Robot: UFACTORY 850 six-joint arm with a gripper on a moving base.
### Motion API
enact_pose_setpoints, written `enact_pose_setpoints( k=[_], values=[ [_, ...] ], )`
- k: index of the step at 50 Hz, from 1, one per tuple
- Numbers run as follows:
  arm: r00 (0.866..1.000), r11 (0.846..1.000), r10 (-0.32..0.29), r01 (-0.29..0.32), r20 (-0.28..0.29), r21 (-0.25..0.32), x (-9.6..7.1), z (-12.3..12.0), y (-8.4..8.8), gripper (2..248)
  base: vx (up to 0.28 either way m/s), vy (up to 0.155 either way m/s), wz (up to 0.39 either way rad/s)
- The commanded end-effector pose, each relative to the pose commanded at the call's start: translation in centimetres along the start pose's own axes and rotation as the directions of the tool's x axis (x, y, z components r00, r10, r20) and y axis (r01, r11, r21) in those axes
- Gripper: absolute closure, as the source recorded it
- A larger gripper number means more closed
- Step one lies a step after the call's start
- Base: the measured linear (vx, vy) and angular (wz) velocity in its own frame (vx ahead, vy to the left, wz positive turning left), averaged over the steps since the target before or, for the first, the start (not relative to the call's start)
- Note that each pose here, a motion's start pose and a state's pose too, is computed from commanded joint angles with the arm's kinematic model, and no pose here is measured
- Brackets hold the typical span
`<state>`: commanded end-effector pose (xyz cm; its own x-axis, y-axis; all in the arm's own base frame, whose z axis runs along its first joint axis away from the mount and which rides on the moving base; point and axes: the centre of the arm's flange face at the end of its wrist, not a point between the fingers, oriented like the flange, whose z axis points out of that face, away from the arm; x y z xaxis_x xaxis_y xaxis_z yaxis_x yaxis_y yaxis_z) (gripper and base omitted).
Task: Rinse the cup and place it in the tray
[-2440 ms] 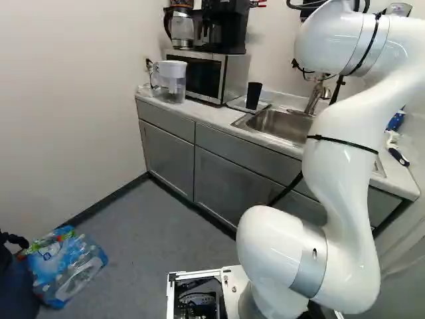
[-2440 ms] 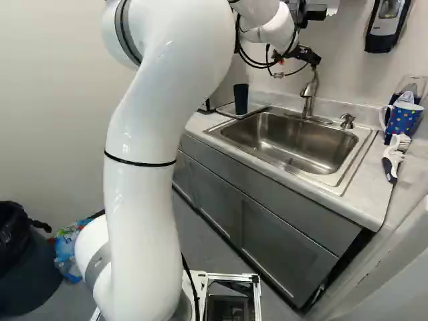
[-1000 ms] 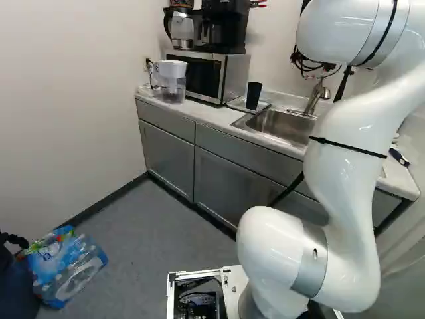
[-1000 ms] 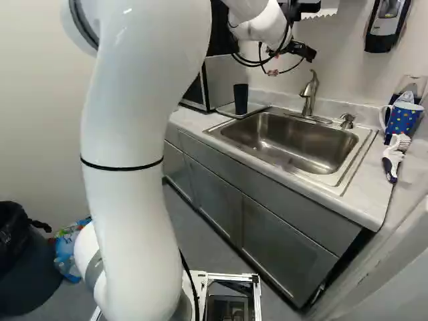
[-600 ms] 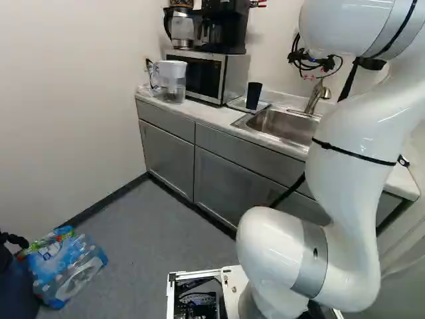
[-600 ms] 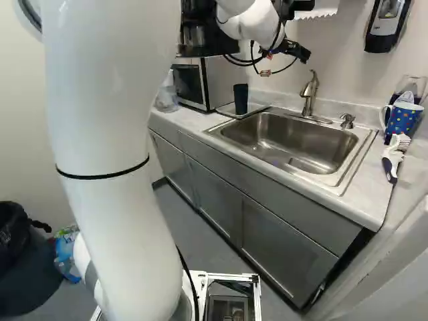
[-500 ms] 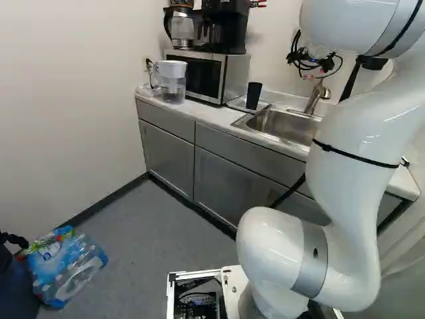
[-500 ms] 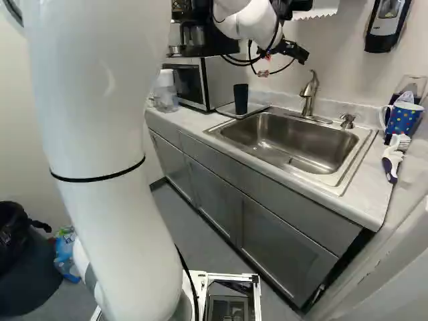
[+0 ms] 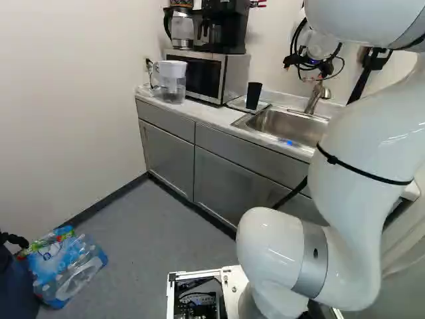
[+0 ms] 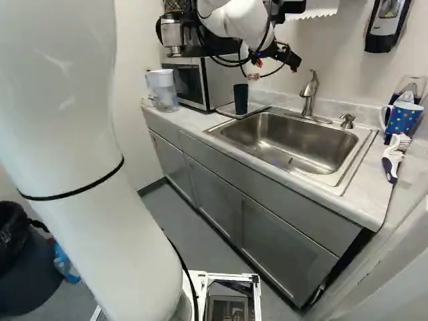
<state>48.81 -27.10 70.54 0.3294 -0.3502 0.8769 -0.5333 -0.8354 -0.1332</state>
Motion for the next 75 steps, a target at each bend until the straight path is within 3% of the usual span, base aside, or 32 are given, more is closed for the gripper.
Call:
enact_pose_setpoints(
  k=[28, 58, 64, 75],
  values=[
    [0.990, 0.999, 0.018, -0.013, 0.140, -0.036, -3.7, -5.1, 1.9, 3, 0.000, 0.000, 0.000],
    [0.959, 0.995, 0.058, -0.034, 0.277, -0.090, -7.4, -9.9, 4.3, 3, 0.000, 0.000, 0.000],
    [0.952, 0.995, 0.061, -0.034, 0.300, -0.094, -7.6, -10.1, 4.3, 3, 0.000, 0.000, 0.000],
    [0.952, 0.995, 0.061, -0.034, 0.300, -0.094, -7.6, -10.1, 4.3, 3, 0.000, 0.000, 0.000]
  ],
)
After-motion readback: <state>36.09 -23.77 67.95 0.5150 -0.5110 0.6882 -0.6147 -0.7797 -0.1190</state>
